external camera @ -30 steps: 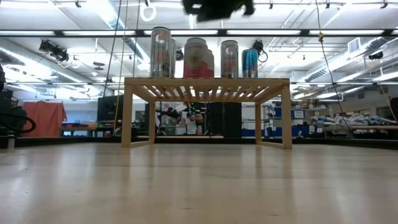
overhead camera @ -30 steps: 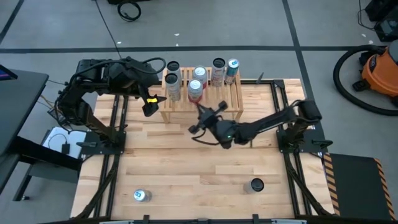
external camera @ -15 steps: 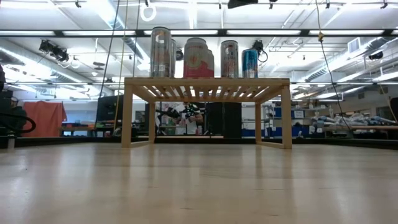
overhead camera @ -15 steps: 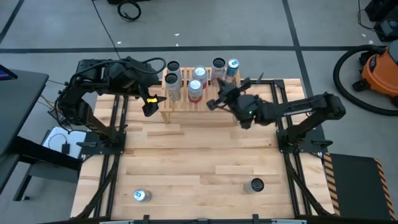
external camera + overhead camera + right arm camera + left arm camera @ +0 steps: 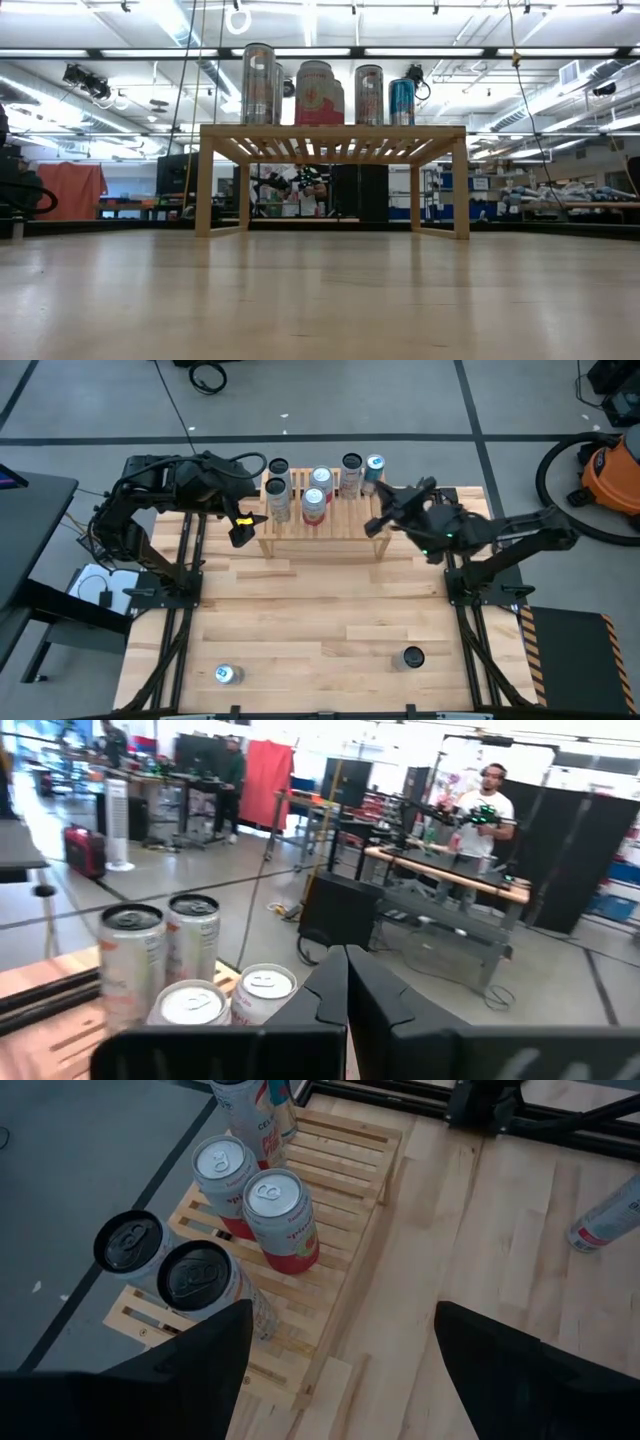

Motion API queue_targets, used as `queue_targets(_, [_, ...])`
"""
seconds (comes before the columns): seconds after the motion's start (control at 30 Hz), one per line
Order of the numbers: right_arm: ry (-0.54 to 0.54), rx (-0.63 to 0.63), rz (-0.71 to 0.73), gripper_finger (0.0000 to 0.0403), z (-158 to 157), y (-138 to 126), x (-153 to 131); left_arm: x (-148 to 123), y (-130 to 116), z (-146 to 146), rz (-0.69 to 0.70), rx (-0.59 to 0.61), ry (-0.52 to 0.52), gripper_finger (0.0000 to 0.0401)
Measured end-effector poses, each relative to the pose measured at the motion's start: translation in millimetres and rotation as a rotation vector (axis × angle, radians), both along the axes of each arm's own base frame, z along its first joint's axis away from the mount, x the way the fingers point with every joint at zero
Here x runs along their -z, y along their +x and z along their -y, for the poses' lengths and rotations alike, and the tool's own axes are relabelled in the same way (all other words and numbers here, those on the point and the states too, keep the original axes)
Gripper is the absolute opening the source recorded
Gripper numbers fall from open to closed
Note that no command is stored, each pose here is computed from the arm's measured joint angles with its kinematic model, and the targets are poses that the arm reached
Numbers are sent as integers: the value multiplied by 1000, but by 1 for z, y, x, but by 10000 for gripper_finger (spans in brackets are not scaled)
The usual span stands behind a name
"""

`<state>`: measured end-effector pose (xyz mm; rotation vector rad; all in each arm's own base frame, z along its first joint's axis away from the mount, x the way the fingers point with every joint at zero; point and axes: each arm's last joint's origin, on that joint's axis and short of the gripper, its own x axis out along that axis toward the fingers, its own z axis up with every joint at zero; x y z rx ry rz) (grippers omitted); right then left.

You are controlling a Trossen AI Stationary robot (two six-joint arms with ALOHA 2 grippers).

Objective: Place canned beverage on shelf
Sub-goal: Put the white pink soda can on the shelf aligned with the other white pink soda can

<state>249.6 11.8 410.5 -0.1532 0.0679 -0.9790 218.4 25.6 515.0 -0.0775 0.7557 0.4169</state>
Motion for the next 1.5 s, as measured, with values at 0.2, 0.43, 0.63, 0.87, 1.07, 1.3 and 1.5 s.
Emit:
queue_targets(0.2, [-7,-73,-34,17,-13,-21,-6,0,0,0,0,0,0,315])
queue_targets(0.43, [-3,-135,-11,47,-19,-29,-11,0,0,0,2,0,0,315])
queue_targets(0.63, [-7,-213,-26,68,-21,-22,-8,0,0,0,1,1,1,315])
queue_targets(0.87, [34,-239,28,34,-15,-19,-8,0,0,0,1,1,1,315])
queue_targets(1.07, [75,-222,30,10,-4,-4,2,0,0,0,-1,3,3,315])
queue_targets(1.3, [70,-193,-34,5,0,13,16,0,1,0,-10,18,18,315])
queue_targets(1.5, [118,-150,-96,3,5,33,39,0,1,0,-10,18,18,315])
